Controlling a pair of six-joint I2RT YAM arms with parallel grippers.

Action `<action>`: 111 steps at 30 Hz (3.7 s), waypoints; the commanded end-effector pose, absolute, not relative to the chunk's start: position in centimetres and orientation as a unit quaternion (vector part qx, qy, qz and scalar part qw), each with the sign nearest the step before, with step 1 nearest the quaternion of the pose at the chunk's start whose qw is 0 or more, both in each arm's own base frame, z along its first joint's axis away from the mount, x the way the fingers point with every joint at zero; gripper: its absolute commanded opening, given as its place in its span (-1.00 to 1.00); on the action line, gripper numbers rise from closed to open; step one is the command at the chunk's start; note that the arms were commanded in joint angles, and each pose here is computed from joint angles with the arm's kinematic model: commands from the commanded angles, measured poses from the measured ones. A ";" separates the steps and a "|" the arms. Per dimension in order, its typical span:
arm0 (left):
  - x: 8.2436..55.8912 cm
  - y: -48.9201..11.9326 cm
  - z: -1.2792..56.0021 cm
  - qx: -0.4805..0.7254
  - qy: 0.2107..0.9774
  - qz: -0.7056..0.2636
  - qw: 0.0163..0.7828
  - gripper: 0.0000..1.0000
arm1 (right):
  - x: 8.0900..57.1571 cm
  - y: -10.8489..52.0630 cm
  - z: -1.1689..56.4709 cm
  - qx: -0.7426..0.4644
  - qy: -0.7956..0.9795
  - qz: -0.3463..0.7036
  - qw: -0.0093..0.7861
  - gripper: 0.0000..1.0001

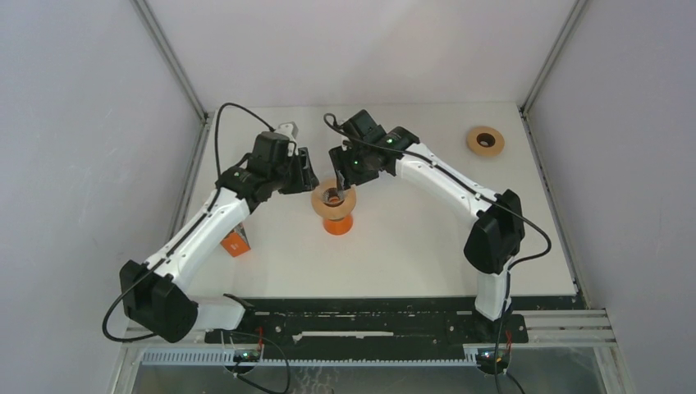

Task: Place the coffee filter in the dripper
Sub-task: Place the coffee dripper in the dripper holder, then adjust the coffee filter holder at the center of the board.

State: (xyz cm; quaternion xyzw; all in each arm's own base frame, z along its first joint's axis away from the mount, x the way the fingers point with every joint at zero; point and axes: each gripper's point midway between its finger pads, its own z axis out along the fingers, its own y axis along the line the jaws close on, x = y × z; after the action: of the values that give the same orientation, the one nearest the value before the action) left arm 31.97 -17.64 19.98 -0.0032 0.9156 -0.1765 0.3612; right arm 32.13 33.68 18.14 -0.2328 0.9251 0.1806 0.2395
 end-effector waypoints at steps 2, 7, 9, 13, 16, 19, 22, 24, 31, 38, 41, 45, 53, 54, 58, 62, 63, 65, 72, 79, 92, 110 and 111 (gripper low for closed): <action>32.2 -15.9 25.1 -0.021 0.881 -0.178 0.438 0.17 | 32.1 33.6 25.4 -0.235 0.889 0.225 0.322 0.30; 31.4 -13.5 25.6 -0.049 0.871 -0.155 0.464 0.29 | 31.4 32.9 27.3 -0.233 0.872 0.241 0.357 0.48; 31.1 -12.2 25.4 -0.064 0.870 -0.141 0.468 0.35 | 31.2 32.4 28.0 -0.231 0.862 0.246 0.377 0.59; 30.6 -9.7 24.2 -0.094 0.873 -0.115 0.464 0.36 | 30.1 30.3 28.2 -0.228 0.854 0.239 0.401 0.69; 30.2 -7.7 23.3 -0.114 0.876 -0.090 0.460 0.36 | 29.3 28.6 28.0 -0.222 0.850 0.232 0.417 0.72; 29.7 -5.6 22.3 -0.131 0.880 -0.055 0.453 0.37 | 28.5 26.8 27.8 -0.213 0.846 0.230 0.431 0.73; 29.0 -3.6 21.4 -0.150 0.883 -0.027 0.445 0.37 | 27.6 24.7 27.6 -0.205 0.844 0.219 0.444 0.74; 28.6 -2.1 21.0 -0.165 0.882 -0.006 0.441 0.36 | 27.1 23.3 27.3 -0.199 0.845 0.205 0.452 0.74; 27.9 1.8 19.3 -0.207 0.881 0.041 0.423 0.33 | 25.2 18.8 26.4 -0.176 0.847 0.168 0.473 0.75; 29.4 3.6 17.6 -0.225 0.891 0.047 0.392 0.20 | 23.7 15.4 26.4 -0.155 0.837 0.138 0.507 0.78; 30.1 4.4 16.7 -0.230 0.896 0.056 0.376 0.15 | 23.4 14.4 26.4 -0.146 0.831 0.130 0.521 0.80; 30.8 5.4 15.2 -0.234 0.906 0.067 0.346 0.01 | 23.3 13.5 26.4 -0.137 0.826 0.119 0.533 0.80; 32.3 5.9 14.2 -0.213 0.921 0.078 0.317 -0.48 | 23.5 13.5 25.9 -0.136 0.827 0.117 0.533 0.81; 32.3 5.9 14.1 -0.209 0.923 0.077 0.314 -0.53 | 23.5 13.6 25.9 -0.136 0.827 0.118 0.533 0.81; 32.4 5.5 13.8 -0.189 0.930 0.072 0.308 -0.66 | 23.7 13.6 25.7 -0.137 0.828 0.119 0.530 0.81; 32.4 4.7 13.7 -0.159 0.936 0.070 0.306 -0.74 | 23.8 13.8 25.6 -0.137 0.829 0.122 0.528 0.81; 32.4 4.4 13.8 -0.152 0.937 0.068 0.307 -0.77 | 23.9 13.8 25.6 -0.137 0.829 0.122 0.528 0.81; 32.5 3.9 13.9 -0.138 0.939 0.064 0.309 -0.80 | 24.0 13.8 25.5 -0.137 0.830 0.122 0.526 0.81; 32.5 3.1 14.5 -0.106 0.941 0.060 0.317 -0.90 | 24.1 13.8 25.3 -0.136 0.833 0.123 0.522 0.81; 32.5 2.7 14.6 -0.097 0.942 0.060 0.316 -0.77 | 24.3 13.9 25.1 -0.135 0.835 0.125 0.519 0.82; 30.4 3.6 19.3 -0.125 0.924 0.082 0.352 -0.30 | 24.4 13.9 25.1 -0.136 0.835 0.125 0.519 0.82; 27.1 5.5 17.3 -0.167 0.930 0.126 0.302 -0.46 | 24.3 14.1 24.7 -0.136 0.839 0.129 0.511 0.81; 27.2 5.4 16.9 -0.165 0.933 0.124 0.295 -0.48 | 24.3 14.2 24.6 -0.137 0.839 0.129 0.511 0.81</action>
State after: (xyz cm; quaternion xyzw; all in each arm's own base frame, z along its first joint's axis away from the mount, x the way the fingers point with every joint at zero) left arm 27.16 5.28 17.68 -0.1566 0.9305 0.1231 0.3075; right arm 23.87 13.80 23.88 -0.1370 0.8491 0.1199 0.4960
